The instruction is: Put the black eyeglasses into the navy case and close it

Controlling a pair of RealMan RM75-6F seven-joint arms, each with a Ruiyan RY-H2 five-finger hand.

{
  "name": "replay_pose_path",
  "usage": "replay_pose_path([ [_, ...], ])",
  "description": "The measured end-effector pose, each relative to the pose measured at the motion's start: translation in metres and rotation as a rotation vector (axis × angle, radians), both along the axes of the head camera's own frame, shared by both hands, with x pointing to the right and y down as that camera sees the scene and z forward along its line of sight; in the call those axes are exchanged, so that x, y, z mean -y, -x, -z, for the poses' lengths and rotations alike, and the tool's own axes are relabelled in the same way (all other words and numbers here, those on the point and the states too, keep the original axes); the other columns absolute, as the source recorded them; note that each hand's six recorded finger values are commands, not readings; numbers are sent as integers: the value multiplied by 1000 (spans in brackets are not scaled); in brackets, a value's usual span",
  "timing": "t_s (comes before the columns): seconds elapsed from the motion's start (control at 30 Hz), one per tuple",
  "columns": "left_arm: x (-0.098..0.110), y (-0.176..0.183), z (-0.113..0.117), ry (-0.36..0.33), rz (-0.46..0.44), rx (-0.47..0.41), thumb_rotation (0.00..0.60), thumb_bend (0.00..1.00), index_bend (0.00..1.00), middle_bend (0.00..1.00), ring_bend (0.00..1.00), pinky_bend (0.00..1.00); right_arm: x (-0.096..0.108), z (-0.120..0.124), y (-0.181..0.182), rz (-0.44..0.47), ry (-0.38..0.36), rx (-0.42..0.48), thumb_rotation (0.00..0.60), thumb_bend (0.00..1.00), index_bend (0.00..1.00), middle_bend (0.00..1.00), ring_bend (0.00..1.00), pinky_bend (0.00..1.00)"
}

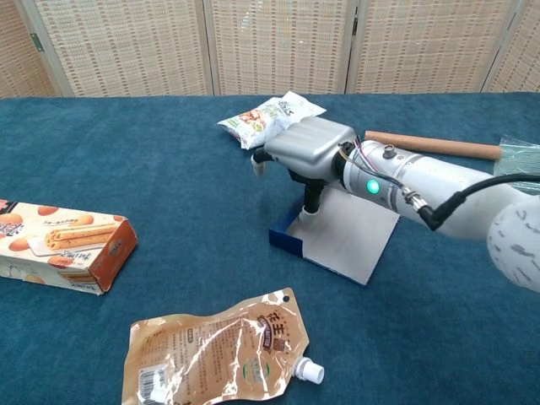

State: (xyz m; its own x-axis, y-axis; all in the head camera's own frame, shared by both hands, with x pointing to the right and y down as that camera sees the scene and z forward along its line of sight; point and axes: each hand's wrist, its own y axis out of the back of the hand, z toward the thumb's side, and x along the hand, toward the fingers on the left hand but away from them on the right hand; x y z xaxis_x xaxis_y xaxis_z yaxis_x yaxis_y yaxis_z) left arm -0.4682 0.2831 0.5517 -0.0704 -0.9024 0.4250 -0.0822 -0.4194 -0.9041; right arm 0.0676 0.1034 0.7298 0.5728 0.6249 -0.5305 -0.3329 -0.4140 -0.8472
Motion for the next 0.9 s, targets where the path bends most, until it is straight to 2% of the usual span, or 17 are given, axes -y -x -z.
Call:
replay_pose_path([
  [0.2,-1,2,-2,7,5,3,600,188,153,58,41,176,21,-7,0,-107,-10,-7,600,110,249,1000,1000,1000],
  [0.43,-1,3,-4,8,10,1,600,189,153,58,41,175,38,-9,-10,-175,-40,-15,600,127,249,1000,1000,1000],
  [0.57,-2,4,-5,11,10,1,600,188,153,58,41,175,42,3,-18,-191,-39,41,600,141,249,1000,1000,1000],
  [0.7,-1,2,-5,10,4,-4,600,188,153,58,41,176,48,26,-39,-170,-82,87,600,143,249,1000,1000,1000],
  [0.9,1,-4,-8,17,-9,-12,600,188,153,58,41,175,50,53,-104,-140,-158,45,600,153,249,1000,1000,1000],
])
